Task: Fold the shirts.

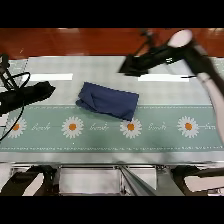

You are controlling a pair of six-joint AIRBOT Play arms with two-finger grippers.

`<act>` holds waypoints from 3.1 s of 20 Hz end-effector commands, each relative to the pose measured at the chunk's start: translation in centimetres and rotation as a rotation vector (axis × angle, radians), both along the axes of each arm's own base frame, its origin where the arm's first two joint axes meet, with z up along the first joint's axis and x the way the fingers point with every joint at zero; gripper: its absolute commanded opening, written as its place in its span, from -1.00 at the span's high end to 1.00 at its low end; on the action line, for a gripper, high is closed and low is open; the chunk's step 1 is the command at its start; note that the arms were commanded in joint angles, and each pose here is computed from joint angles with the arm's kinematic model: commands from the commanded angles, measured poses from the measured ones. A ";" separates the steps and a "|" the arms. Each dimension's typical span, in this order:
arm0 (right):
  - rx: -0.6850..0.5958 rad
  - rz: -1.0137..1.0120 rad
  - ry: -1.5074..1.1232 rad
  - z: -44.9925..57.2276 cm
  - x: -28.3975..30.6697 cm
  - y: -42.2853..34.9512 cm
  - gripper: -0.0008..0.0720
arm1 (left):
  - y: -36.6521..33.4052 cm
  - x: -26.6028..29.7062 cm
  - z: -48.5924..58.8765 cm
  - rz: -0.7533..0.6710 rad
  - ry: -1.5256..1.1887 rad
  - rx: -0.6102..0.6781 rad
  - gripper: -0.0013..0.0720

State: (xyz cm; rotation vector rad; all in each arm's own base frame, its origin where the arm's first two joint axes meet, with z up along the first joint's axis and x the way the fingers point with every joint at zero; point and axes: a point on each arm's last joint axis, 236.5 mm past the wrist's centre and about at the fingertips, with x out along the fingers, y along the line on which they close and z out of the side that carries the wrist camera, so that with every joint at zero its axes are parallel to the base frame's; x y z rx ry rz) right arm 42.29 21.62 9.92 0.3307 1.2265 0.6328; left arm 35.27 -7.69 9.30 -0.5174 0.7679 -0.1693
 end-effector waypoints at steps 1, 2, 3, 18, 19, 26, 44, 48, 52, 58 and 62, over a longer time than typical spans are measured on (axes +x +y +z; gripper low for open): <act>-0.585 -0.391 -0.009 0.6 -5.2 -21.9 -0.14 | -0.8 -0.1 0.1 -0.023 -0.006 -0.027 0.91; -0.550 -0.479 -0.027 -0.7 -6.4 -23.4 -0.14 | -0.9 -0.5 -0.3 -0.031 0.010 -0.028 0.91; -0.455 -0.526 -0.022 -2.8 -7.1 -22.9 -0.14 | -1.1 -0.7 -0.6 -0.038 0.022 -0.029 0.91; 0.235 -0.305 0.421 -20.4 -5.9 -0.3 -0.14 | -2.9 -1.6 -1.2 -0.096 0.047 -0.028 0.91; 0.236 -0.277 0.419 -20.3 -5.7 0.7 -0.14 | -2.9 -1.6 -1.2 -0.096 0.049 -0.028 0.91; 0.266 -0.022 0.285 -13.9 -3.8 7.1 0.88 | -3.0 -1.3 -2.8 -0.095 0.097 -0.032 0.91; -0.067 -0.354 -0.222 14.4 3.2 -17.1 0.88 | -3.2 -1.8 -3.3 -0.111 0.128 -0.033 0.91; -0.054 -0.541 -0.182 15.5 0.3 -26.9 0.89 | -3.2 -1.8 -3.3 -0.111 0.127 -0.033 0.91; -0.069 -0.705 -0.030 13.8 -5.2 -35.1 0.89 | -3.2 -1.8 -3.3 -0.111 0.127 -0.033 0.91; -0.197 -0.979 0.265 7.0 -15.7 -41.8 0.89 | -2.8 -0.9 -2.8 -0.086 0.087 -0.031 0.91; -0.324 -1.137 0.566 1.0 -25.7 -42.8 0.88 | -2.5 -0.3 -2.4 -0.069 0.058 -0.030 0.91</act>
